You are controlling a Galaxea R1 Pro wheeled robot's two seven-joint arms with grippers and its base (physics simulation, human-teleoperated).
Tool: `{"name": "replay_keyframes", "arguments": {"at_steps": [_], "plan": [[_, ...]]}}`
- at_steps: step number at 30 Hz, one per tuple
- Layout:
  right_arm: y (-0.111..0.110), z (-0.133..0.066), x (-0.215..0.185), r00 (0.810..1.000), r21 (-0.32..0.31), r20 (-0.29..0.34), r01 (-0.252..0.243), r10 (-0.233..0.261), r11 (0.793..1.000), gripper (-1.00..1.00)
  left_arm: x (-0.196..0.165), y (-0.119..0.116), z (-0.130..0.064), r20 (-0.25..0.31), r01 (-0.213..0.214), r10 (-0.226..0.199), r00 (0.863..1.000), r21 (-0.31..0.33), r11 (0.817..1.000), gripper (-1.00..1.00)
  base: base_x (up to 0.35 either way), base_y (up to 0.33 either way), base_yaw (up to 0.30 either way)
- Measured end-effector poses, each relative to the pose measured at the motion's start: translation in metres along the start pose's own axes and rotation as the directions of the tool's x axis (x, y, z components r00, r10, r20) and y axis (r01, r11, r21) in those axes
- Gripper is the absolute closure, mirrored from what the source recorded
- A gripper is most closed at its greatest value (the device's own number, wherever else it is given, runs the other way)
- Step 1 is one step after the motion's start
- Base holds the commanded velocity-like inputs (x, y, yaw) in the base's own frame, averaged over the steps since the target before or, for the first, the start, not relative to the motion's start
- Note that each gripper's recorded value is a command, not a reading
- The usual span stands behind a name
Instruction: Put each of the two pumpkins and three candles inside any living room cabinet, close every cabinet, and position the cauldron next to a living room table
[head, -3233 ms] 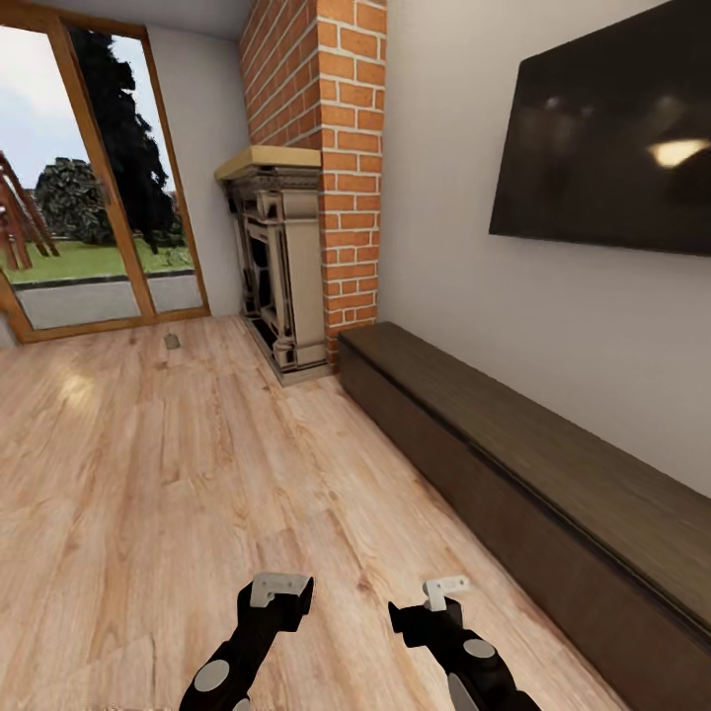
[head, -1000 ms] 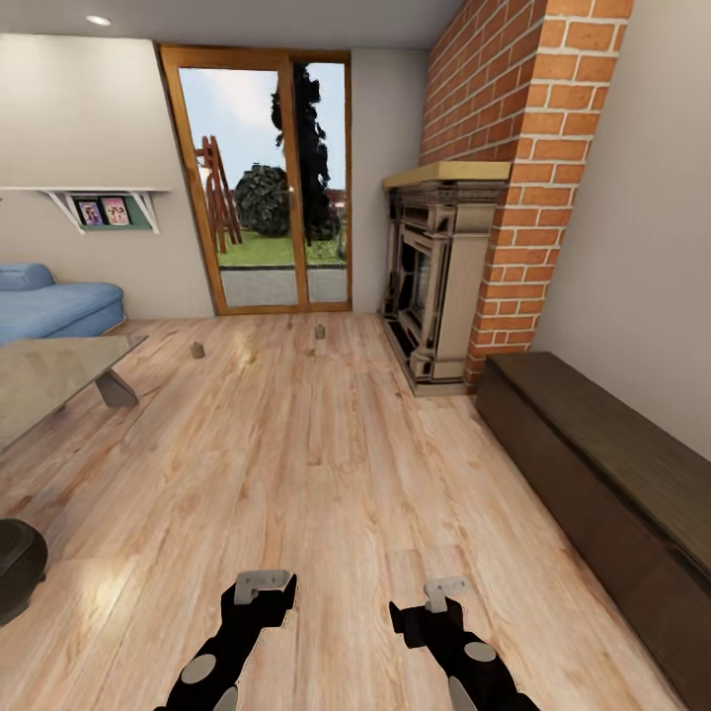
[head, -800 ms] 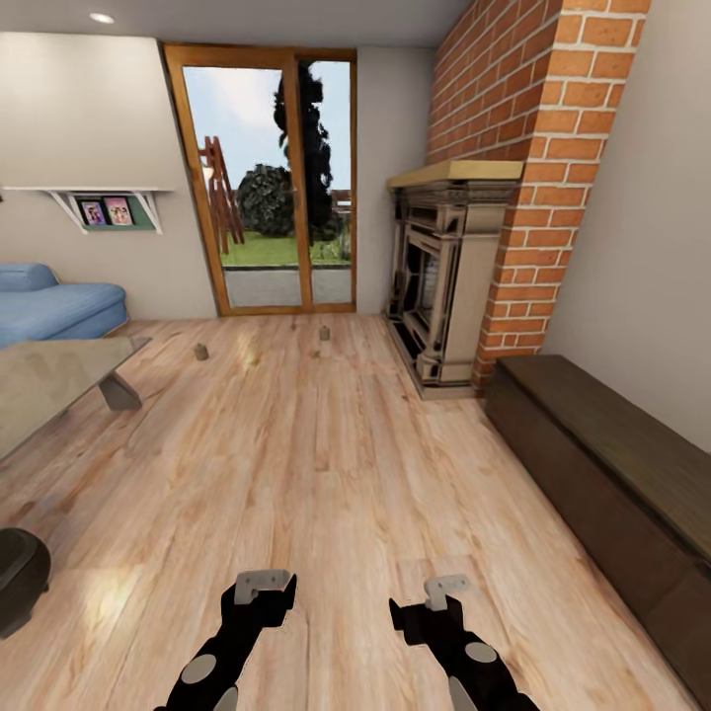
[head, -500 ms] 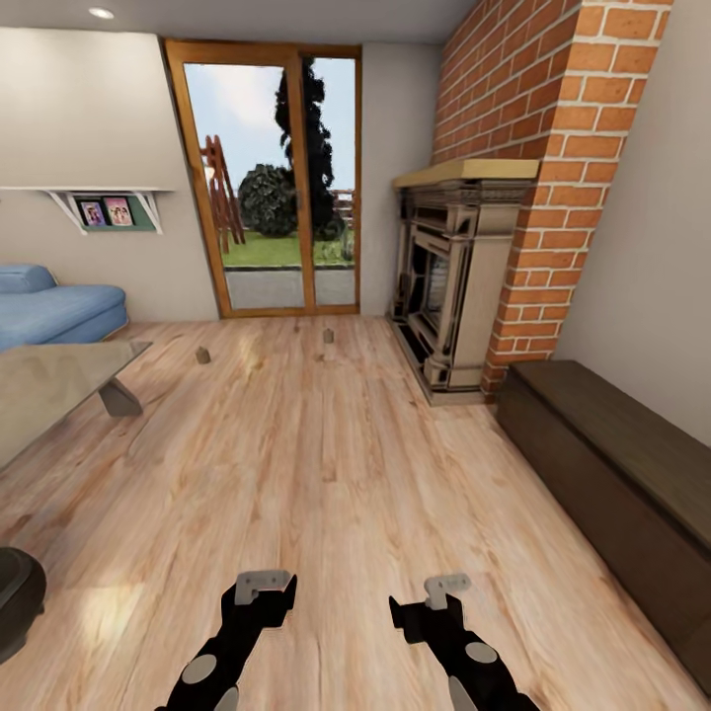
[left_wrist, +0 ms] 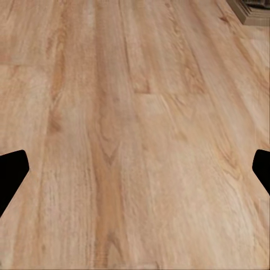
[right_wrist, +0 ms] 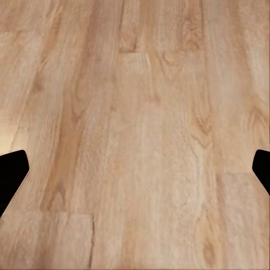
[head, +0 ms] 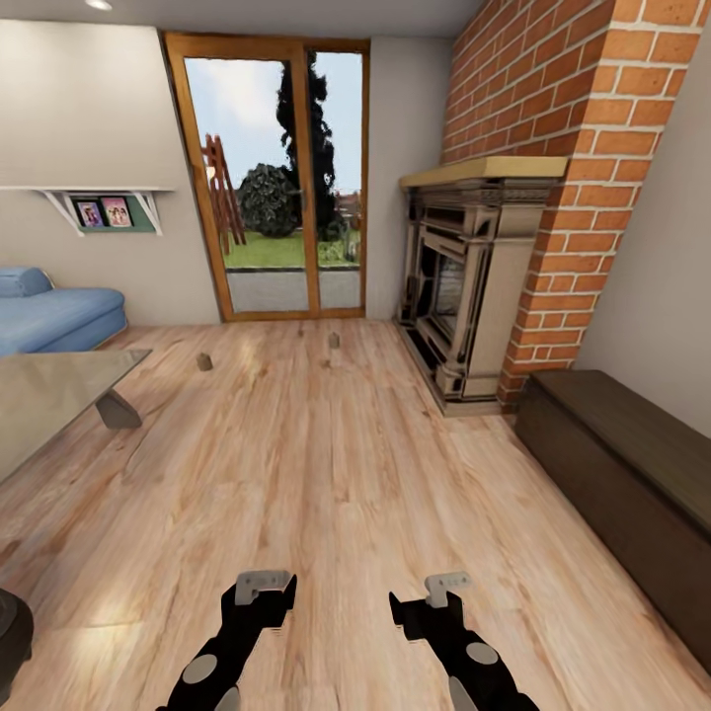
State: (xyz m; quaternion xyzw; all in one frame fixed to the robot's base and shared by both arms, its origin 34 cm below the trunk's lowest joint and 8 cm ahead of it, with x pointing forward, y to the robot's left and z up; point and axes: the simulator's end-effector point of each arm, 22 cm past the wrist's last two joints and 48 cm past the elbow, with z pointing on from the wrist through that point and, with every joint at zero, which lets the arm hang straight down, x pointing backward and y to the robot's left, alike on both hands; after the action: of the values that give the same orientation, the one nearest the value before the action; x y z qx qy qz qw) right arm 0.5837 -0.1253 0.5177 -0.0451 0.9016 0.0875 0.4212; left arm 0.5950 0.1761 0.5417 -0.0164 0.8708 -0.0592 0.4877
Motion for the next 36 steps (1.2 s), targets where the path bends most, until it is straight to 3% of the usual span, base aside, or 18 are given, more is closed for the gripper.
{"name": "replay_keyframes", "arguments": {"at_steps": [21, 26, 31, 36], "plan": [[-0.002, 0.000, -0.001, 1.000, 0.005, 0.006, -0.001, 0.001, 1.000, -1.00, 0.014, 0.005, 0.001, -0.025, -0.005, 0.004, 1.000, -0.015, 1.000, -1.00, 0.319, 0.117, 0.000], [-0.003, 0.000, -0.010, 0.999, 0.005, 0.045, -0.009, 0.009, 1.000, -1.00, 0.019, 0.007, 0.002, -0.037, -0.010, 0.009, 0.999, -0.021, 1.000, -1.00, 0.327, 0.086, 0.000], [-0.002, -0.001, -0.017, 0.997, 0.003, 0.079, -0.016, 0.016, 1.000, -1.00, 0.046, 0.021, 0.003, -0.090, -0.024, 0.020, 0.996, -0.049, 0.999, -1.00, 0.327, 0.084, 0.000], [-0.005, 0.002, -0.010, 0.998, 0.015, 0.068, -0.010, 0.009, 1.000, -1.00, 0.064, 0.039, 0.011, -0.137, -0.051, 0.039, 0.990, -0.081, 0.995, -1.00, 0.328, 0.083, 0.000]]}}
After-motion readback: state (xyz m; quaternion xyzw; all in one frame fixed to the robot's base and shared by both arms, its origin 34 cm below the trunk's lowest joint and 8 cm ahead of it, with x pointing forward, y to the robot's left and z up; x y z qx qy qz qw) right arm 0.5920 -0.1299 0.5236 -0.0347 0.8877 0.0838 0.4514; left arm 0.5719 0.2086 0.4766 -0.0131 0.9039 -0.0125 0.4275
